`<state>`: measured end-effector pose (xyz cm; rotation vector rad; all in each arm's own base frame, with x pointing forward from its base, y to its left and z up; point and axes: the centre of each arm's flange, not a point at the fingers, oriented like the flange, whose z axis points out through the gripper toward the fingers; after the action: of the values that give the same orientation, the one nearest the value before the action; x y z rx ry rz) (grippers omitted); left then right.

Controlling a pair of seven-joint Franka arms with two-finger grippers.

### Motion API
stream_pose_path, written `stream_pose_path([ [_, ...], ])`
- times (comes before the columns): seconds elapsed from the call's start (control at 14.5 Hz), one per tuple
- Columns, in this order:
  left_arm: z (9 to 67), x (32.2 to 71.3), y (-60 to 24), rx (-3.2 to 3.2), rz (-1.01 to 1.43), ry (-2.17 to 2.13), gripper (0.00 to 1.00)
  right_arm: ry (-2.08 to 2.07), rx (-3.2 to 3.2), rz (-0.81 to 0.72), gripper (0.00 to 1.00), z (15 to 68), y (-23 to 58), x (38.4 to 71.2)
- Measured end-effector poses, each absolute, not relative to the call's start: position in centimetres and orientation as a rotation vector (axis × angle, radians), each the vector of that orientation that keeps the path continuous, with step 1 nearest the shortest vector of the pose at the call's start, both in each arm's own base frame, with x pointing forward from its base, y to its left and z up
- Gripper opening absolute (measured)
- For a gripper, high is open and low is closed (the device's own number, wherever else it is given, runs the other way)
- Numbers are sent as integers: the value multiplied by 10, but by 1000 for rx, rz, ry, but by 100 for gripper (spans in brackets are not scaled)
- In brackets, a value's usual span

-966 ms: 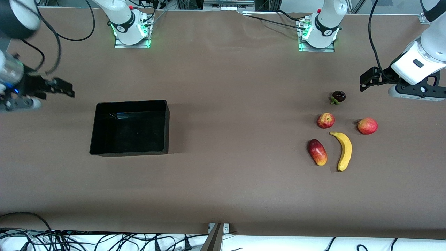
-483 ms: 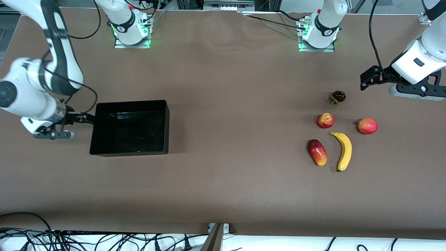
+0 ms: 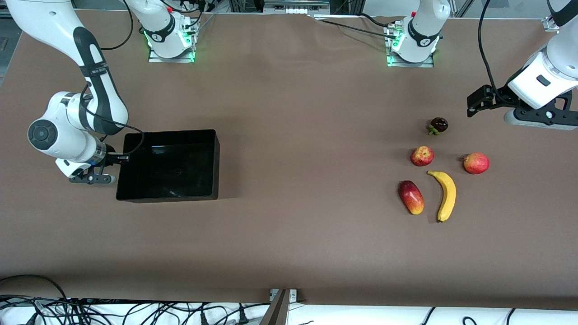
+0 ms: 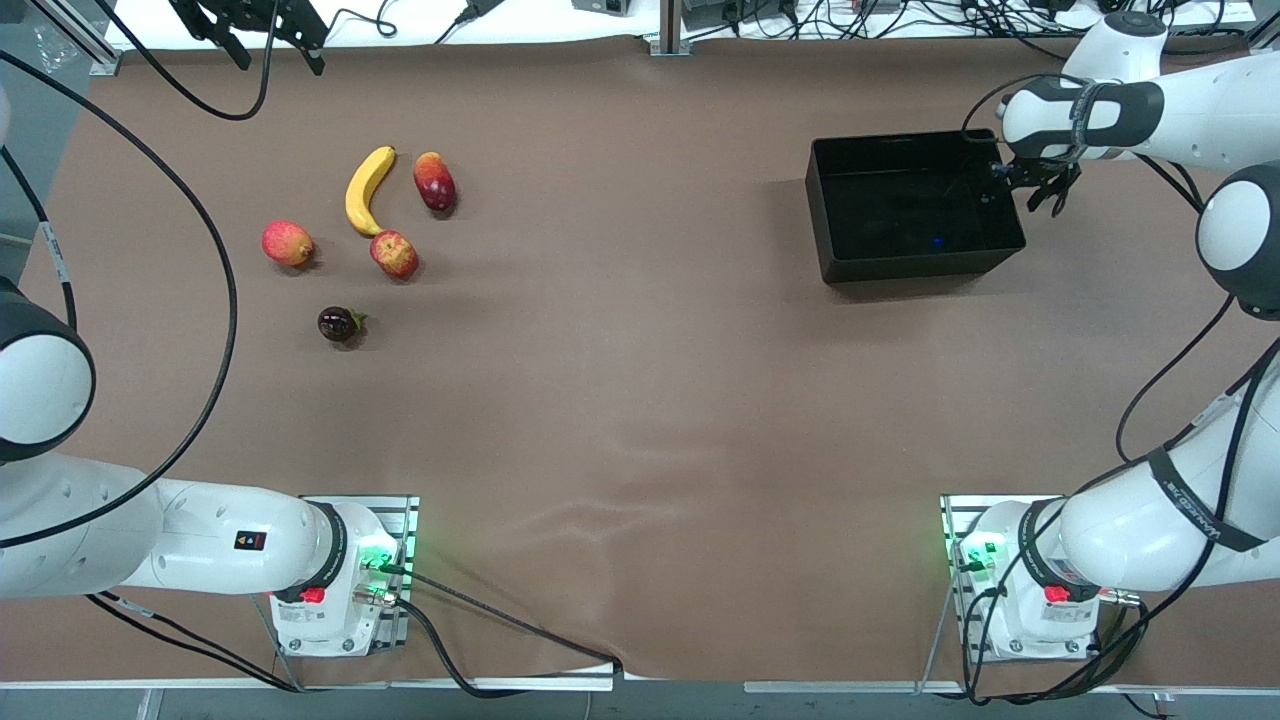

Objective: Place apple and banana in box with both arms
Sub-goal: 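Slide the black box with the right gripper toward the fruit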

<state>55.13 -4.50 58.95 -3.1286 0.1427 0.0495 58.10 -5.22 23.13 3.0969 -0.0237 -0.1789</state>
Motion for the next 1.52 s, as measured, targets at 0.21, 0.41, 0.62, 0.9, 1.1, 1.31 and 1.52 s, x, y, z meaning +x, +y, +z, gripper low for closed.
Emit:
stream_pose_path([
  [0.21,590,554,-46,-3129,47,145,100,-38,3102,-190,44,228,-52,578],
  [0.41,590,555,-47,-3129,46,145,100,-80,3133,-197,12,230,-49,579],
  [0.62,590,555,-47,-3129,46,145,100,-33,3150,-220,4,249,-35,592],
  [0.9,591,554,-49,-3129,44,141,100,152,3177,-202,4,309,35,627],
  [1.1,591,554,-50,-3129,43,132,100,296,3171,-187,4,356,112,638],
  [1.31,591,554,-50,-3129,43,130,100,377,3167,-188,4,374,193,627],
  [1.52,591,554,-50,-3129,46,125,100,336,3204,-250,4,353,300,595],
])
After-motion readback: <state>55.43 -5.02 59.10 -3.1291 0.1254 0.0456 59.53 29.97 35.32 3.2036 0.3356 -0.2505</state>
